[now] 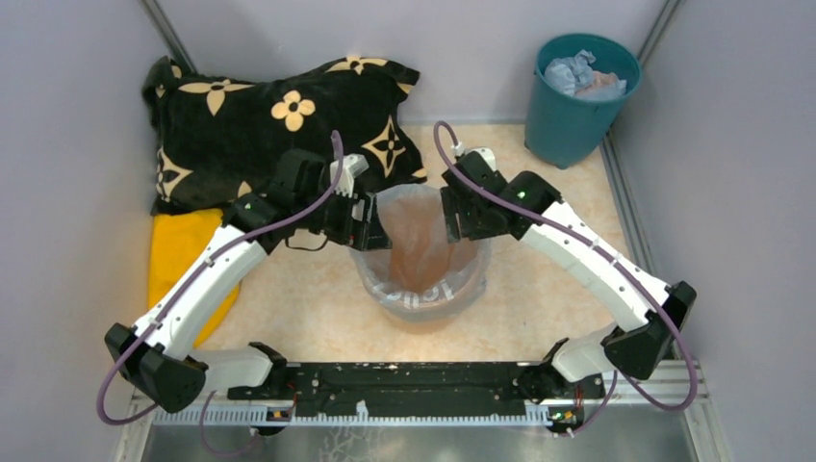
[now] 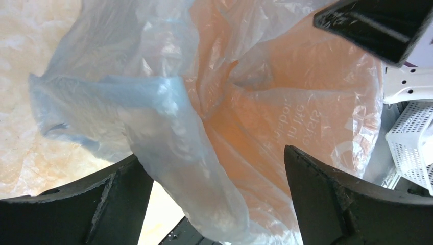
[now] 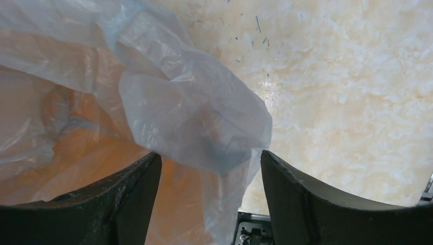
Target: Put the trash bags into the trash bin
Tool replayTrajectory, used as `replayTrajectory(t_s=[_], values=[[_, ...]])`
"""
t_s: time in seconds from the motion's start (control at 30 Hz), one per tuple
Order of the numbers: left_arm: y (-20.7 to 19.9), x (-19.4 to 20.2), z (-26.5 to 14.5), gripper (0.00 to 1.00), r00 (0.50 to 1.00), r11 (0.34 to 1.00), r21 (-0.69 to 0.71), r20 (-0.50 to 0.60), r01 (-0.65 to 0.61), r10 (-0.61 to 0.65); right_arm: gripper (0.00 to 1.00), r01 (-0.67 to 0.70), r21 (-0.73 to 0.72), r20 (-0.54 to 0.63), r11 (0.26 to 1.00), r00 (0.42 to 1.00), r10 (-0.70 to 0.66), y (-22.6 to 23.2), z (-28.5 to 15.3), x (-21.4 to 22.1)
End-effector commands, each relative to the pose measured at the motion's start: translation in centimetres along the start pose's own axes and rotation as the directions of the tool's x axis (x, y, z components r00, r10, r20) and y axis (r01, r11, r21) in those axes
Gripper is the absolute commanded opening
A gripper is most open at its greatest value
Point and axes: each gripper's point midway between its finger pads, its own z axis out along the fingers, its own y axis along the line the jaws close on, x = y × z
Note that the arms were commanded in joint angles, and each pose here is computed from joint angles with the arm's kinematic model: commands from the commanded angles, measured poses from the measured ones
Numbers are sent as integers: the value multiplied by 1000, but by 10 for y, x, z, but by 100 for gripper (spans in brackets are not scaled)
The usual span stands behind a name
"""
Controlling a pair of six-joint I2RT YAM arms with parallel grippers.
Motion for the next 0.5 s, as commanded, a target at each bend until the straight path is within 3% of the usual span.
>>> replayTrajectory(t_s=[0.0,0.13,0.23,0.33,0.47], values=[[-2,10,-13,99,1000,1000,-12,9,1,-1,71,-35,-13,148,999,988,37,-19,-53,-32],[5,24,-15,99,1000,999,-41,1,21,-21,72,-18,-88,198,996,980,36,-15,-83,-45],[5,28,-21,99,999,998,-54,23,37,-36,72,60,-238,214,969,977,-8,16,-98,-48],[1,22,-34,99,995,997,-65,93,52,-46,72,179,-336,185,925,975,-121,58,-95,-34],[-9,8,-59,99,977,996,-65,209,57,-42,72,268,-327,145,906,962,-232,94,-69,-15]])
